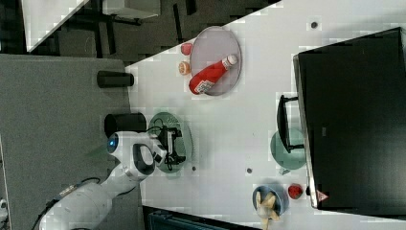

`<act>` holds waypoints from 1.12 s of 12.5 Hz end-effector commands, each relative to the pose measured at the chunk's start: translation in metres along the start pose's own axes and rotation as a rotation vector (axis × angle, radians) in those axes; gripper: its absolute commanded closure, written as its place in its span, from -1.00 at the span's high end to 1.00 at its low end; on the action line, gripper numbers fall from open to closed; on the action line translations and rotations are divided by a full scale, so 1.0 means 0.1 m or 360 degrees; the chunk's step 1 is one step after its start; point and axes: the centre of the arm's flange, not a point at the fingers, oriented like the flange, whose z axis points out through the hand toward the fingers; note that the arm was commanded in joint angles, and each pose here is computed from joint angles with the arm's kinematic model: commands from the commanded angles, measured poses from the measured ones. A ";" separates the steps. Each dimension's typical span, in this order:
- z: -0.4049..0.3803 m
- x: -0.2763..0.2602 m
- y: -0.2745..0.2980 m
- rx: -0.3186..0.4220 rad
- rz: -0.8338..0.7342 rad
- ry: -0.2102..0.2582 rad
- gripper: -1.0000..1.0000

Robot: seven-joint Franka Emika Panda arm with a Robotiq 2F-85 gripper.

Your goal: Drag strainer left to right.

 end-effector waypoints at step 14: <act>-0.46 1.33 -0.04 0.0136 0.0109 0.0144 1.00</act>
